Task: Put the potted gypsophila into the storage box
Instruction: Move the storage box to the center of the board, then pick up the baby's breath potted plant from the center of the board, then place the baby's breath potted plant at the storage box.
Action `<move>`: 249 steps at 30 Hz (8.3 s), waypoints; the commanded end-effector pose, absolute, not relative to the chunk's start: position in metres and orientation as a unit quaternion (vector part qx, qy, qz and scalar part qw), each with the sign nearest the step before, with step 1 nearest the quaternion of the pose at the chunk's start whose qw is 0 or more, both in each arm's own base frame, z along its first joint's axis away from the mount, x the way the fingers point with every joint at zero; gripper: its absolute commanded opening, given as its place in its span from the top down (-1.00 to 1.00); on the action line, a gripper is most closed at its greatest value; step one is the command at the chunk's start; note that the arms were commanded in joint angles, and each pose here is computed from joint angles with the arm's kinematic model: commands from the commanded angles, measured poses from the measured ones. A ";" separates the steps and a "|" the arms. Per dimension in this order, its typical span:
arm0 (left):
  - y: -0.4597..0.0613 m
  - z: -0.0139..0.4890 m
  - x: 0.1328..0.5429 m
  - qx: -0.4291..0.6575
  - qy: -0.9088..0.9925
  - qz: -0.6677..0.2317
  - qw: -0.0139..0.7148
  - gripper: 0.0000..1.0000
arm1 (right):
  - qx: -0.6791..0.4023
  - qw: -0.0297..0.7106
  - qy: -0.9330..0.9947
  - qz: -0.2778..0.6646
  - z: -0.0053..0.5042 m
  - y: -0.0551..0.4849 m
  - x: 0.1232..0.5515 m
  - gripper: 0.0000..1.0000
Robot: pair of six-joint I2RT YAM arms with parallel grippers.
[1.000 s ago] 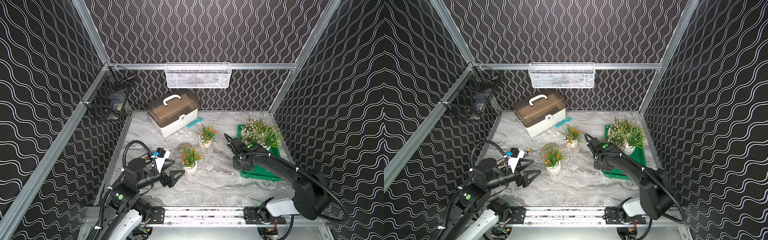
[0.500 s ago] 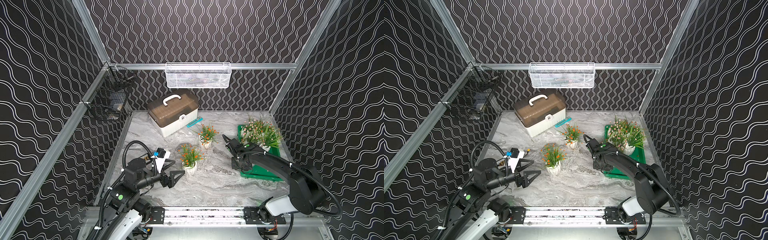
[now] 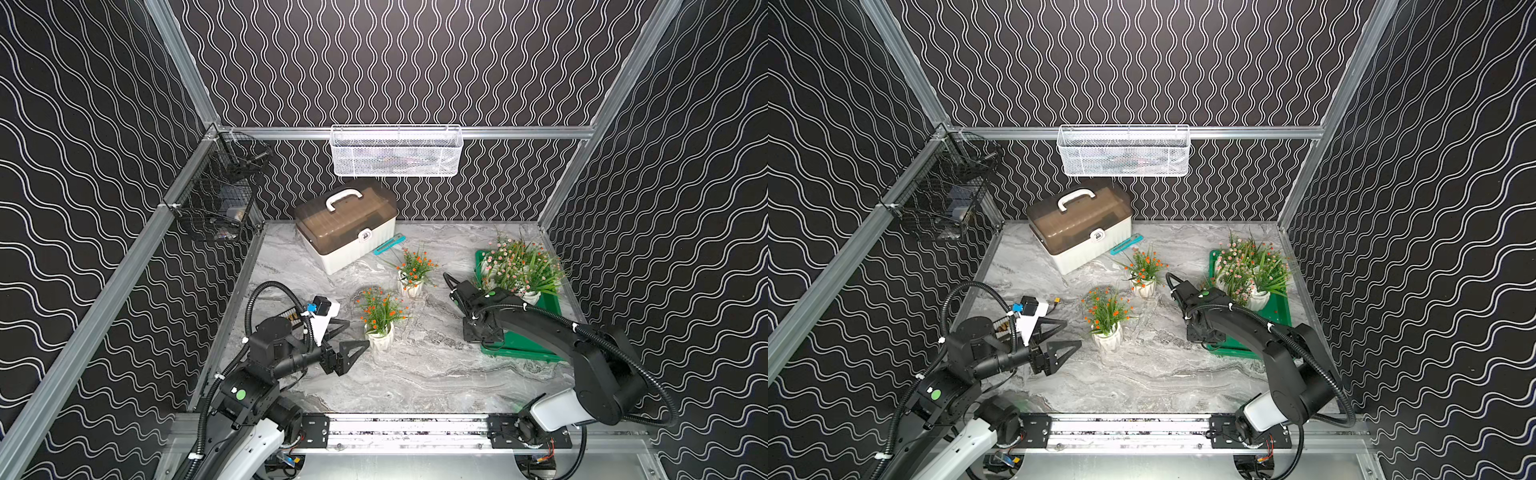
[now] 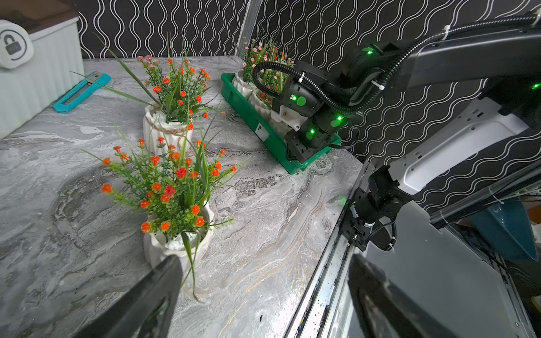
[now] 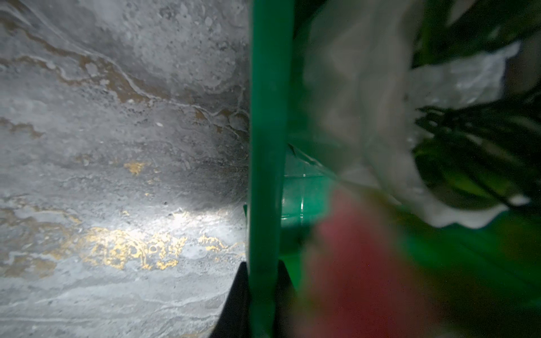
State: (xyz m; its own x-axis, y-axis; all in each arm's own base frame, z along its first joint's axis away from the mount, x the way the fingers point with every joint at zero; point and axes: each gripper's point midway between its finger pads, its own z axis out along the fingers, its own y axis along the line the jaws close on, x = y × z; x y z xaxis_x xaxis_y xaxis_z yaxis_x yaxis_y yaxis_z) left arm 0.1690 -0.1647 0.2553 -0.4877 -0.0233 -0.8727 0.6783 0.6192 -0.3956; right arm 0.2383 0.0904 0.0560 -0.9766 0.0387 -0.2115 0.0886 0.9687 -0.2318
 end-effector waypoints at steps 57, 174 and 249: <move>-0.104 0.234 0.201 -0.012 0.885 -0.243 0.396 -0.61 | -0.090 0.239 0.884 0.393 0.223 0.245 0.241 0.41; -0.192 0.188 0.258 0.040 0.939 -0.273 0.203 1.00 | -0.040 0.134 0.833 0.535 0.213 0.236 0.220 0.08; -0.288 0.199 0.252 0.164 0.941 -0.218 0.200 1.00 | -0.082 0.231 0.957 0.153 0.183 0.258 0.218 0.45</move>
State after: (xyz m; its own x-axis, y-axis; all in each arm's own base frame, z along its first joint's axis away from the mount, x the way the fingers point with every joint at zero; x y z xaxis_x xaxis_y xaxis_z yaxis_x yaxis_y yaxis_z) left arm 0.2471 -0.2666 0.1825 -0.8844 0.2448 -0.3974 0.3684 0.8889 -0.2722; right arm 0.2171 0.2664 0.1899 -0.8799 -0.0650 -0.4706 -0.2379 0.9177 0.3182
